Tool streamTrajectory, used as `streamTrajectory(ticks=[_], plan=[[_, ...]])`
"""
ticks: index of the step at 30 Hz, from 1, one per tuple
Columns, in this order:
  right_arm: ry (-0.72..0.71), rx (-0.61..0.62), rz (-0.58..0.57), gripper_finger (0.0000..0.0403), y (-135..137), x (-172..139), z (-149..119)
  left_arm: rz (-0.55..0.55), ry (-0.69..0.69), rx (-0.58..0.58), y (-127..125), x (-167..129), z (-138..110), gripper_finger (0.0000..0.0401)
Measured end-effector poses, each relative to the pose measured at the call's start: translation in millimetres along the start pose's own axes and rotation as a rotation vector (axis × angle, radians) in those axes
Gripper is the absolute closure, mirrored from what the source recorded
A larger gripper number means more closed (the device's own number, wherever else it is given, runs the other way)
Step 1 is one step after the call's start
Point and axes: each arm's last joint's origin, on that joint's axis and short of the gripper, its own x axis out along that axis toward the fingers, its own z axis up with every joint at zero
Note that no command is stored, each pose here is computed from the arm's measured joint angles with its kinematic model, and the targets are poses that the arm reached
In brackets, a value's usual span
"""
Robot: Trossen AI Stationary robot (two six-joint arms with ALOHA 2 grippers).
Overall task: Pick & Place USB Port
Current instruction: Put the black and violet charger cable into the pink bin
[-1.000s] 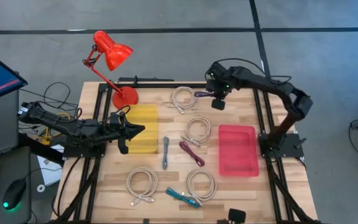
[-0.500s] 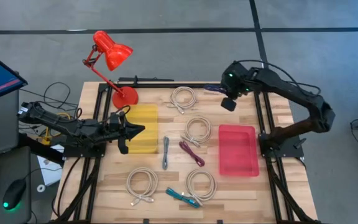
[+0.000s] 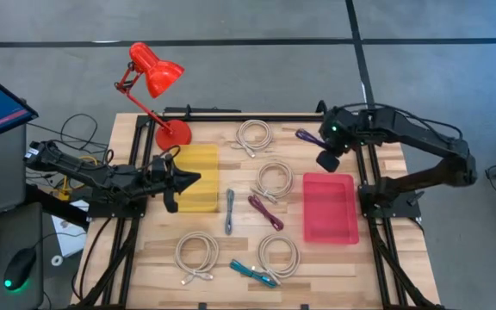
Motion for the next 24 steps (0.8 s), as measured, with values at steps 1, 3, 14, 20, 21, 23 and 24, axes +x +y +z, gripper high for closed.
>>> streamTrajectory(ticks=[1,3,14,20,21,23,24], plan=[[0.013,0.011,0.005,0.0403,3.7,-0.5,-2.1,0.006,-0.002,0.000,0.2,0.0,0.0,0.0391],[0.048,0.023,0.010,0.0403,10.5,-1.6,-7.2,0.021,-0.007,0.000,0.7,0.0,0.2,0.0391],[0.111,0.110,0.061,0.0403,50.8,-9.3,-30.3,0.029,-0.009,0.010,0.9,0.1,0.2,0.0391],[0.194,0.148,0.025,0.0403,69.2,9.5,-54.7,0.029,-0.008,0.035,0.9,0.1,0.2,0.0391],[0.211,0.155,0.014,0.0403,71.8,13.8,-59.6,0.028,-0.009,0.034,0.8,0.0,0.2,0.0391],[0.230,0.171,0.003,0.0403,77.4,21.6,-68.3,0.028,-0.009,0.034,0.8,0.0,0.2,0.0391],[0.239,0.181,0.006,0.0403,80.3,25.7,-72.3,0.029,-0.008,0.035,0.8,0.0,0.2,0.0391]])
